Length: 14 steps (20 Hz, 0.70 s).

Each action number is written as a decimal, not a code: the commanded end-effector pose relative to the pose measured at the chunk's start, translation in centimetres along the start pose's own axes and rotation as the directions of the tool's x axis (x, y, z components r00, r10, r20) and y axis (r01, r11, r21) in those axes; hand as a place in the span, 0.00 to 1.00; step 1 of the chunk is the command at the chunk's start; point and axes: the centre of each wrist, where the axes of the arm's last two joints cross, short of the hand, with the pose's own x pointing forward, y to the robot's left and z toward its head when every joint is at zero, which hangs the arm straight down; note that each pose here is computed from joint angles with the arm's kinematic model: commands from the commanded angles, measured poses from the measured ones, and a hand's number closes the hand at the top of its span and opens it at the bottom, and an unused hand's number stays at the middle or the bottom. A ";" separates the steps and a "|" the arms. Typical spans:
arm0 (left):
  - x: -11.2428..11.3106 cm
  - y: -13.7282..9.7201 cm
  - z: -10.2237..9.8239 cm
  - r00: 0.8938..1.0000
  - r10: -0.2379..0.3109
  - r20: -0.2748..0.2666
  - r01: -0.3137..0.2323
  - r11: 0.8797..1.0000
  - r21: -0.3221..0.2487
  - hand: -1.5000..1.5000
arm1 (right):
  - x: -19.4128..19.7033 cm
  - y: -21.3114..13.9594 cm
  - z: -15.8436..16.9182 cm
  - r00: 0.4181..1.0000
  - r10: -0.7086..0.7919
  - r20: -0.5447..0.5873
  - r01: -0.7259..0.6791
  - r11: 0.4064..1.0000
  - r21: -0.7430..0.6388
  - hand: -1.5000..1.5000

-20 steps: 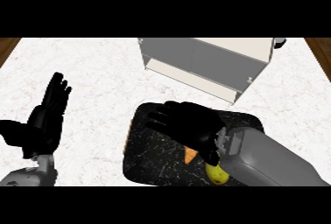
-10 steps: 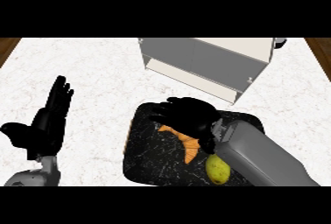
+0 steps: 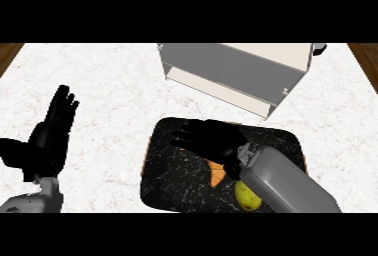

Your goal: Pick the croissant from the tray and place it in the tiered shelf

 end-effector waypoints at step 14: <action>-1.4 0.3 0.6 1.000 0.000 0.004 0.000 1.000 0.007 0.50 | 0.8 2.8 -4.3 0.985 0.012 -0.170 -0.019 0.999 -0.040 1.00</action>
